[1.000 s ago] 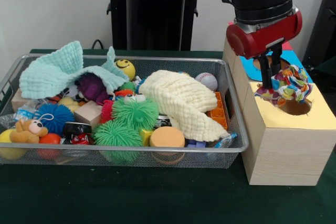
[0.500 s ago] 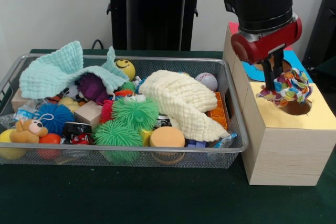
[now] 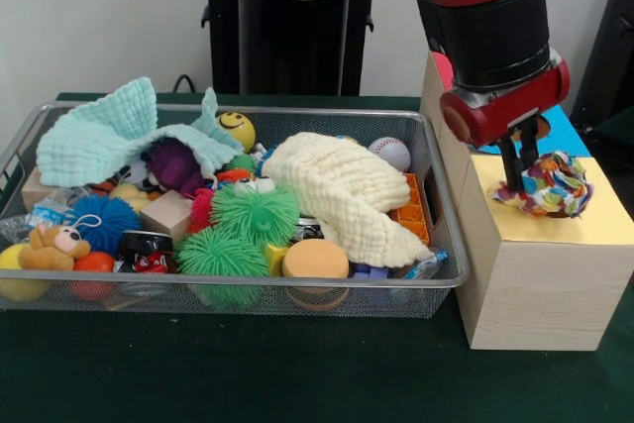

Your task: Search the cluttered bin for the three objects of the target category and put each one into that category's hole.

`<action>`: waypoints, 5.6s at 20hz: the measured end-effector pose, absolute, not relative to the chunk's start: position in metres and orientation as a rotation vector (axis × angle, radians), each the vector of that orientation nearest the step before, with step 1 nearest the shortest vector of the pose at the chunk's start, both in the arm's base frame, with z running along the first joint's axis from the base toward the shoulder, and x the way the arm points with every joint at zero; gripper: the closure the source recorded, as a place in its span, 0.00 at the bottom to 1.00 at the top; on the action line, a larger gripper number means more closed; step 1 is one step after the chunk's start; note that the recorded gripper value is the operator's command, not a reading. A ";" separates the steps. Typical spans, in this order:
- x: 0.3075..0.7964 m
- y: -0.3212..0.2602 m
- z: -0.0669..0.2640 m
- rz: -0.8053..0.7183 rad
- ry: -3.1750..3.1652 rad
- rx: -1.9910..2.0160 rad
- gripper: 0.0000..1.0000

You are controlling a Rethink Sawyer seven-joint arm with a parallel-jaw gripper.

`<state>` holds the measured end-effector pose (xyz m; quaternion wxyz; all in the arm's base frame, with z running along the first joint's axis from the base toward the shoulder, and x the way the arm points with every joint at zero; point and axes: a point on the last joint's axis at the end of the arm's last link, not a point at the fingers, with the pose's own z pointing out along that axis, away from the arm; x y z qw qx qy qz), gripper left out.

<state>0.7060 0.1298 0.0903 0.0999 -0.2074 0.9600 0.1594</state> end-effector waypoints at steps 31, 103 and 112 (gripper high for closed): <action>0.697 0.153 0.064 0.629 2.841 -0.602 1.00; 0.692 0.173 0.079 0.377 2.943 -0.784 0.00; 0.690 0.179 0.083 0.317 2.964 -0.830 0.00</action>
